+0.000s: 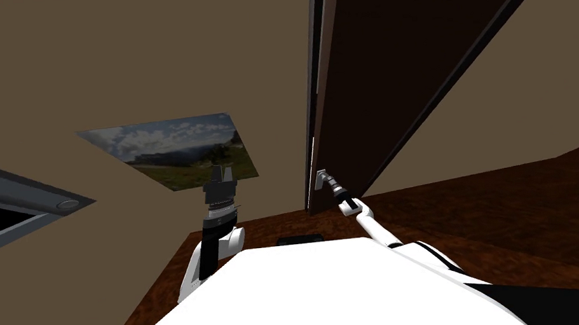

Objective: Pull the door open

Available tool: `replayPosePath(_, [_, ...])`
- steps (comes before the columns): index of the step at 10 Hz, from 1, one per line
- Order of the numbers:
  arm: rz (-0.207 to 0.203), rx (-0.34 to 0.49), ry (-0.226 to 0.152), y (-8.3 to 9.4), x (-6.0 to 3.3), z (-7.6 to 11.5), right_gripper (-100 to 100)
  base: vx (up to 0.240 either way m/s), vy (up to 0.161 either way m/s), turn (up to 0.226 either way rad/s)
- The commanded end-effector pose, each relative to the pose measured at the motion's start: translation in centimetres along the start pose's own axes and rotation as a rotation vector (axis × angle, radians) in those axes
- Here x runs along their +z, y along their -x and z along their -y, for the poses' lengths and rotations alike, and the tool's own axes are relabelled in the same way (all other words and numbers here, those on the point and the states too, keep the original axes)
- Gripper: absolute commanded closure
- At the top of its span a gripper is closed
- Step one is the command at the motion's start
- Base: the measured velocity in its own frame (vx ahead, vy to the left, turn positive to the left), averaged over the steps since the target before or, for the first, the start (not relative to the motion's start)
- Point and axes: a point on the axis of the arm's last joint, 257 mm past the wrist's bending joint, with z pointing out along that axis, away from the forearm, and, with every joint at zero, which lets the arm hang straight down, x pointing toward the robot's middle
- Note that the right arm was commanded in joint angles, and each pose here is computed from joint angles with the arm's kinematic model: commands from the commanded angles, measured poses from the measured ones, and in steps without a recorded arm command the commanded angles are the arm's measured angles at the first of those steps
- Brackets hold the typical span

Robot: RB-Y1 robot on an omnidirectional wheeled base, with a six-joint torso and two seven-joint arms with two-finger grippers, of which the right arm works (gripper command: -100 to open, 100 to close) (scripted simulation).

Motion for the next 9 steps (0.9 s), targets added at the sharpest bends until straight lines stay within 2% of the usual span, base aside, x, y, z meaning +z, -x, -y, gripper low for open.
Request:
replayPosePath(1, [0.018,0.077,0.006,0.3,0.28,-0.4,100,-0.055,-0.040,0.089])
replayPosePath(2, [0.032,0.129,0.002,0.6,0.37,-0.3,100,-0.071,-0.047,0.165])
replayPosePath(3, [0.032,0.137,0.002,0.6,0.37,-0.3,100,-0.045,-0.045,0.074])
replayPosePath(5, [0.060,0.247,-0.005,1.2,0.54,-0.1,100,-0.064,-0.050,0.141])
replayPosePath(6, [0.060,0.256,-0.004,1.2,0.54,-0.1,100,-0.056,-0.047,0.064])
replayPosePath(8, [0.089,0.369,-0.010,1.7,0.69,0.2,100,-0.064,-0.054,0.140])
replayPosePath(9, [0.090,0.379,-0.009,1.7,0.69,0.2,100,-0.049,-0.048,0.077])
